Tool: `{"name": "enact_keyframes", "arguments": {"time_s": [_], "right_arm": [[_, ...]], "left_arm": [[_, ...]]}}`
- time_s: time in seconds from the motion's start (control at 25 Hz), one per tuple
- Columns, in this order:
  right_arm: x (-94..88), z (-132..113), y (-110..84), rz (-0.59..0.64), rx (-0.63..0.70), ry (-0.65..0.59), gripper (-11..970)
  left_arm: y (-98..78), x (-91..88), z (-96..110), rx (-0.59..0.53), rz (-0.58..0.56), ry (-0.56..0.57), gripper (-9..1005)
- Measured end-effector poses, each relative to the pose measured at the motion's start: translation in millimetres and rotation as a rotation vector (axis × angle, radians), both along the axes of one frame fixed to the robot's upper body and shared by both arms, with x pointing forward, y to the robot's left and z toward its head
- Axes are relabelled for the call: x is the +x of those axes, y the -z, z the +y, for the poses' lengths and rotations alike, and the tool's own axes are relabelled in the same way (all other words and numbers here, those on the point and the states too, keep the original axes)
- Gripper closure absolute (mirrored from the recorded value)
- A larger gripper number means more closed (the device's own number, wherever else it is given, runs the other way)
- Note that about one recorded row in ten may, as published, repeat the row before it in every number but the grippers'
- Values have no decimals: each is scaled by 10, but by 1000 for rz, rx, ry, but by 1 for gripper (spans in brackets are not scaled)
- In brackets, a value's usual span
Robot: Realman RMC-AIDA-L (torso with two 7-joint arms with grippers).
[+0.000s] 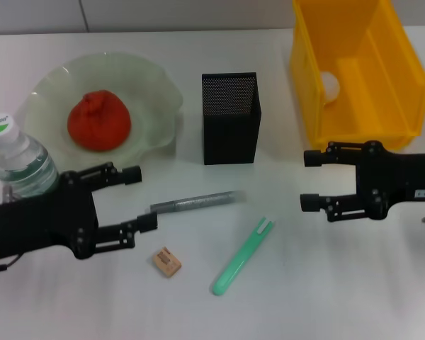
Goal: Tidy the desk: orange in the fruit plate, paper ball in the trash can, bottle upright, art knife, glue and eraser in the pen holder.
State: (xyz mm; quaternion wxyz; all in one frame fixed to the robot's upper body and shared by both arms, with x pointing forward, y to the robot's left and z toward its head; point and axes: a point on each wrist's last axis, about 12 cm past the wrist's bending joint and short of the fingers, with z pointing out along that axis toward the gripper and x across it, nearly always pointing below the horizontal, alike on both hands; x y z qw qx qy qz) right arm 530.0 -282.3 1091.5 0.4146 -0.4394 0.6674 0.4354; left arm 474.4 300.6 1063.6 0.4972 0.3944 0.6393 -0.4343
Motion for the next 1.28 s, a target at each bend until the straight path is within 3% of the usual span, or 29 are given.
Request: {"name": "enact_keyframes", "arguments": {"time_s": [0.28, 0.52, 0.72, 0.96, 1.28], "right_arm": [[229, 127, -327, 61, -78, -113, 139], [501, 487, -714, 72, -286, -296, 141], [643, 866, -894, 56, -480, -446, 142], [713, 1275, -995, -12, -661, -568, 154], [692, 1614, -867, -98, -869, -656, 183]], "left_arm": [[74, -47, -6, 32, 15, 7, 209], [96, -70, -34, 31, 8, 12, 210], [99, -70, -38, 32, 8, 12, 210], [114, -63, -34, 44, 12, 5, 211], [123, -44, -58, 55, 25, 14, 213]]}}
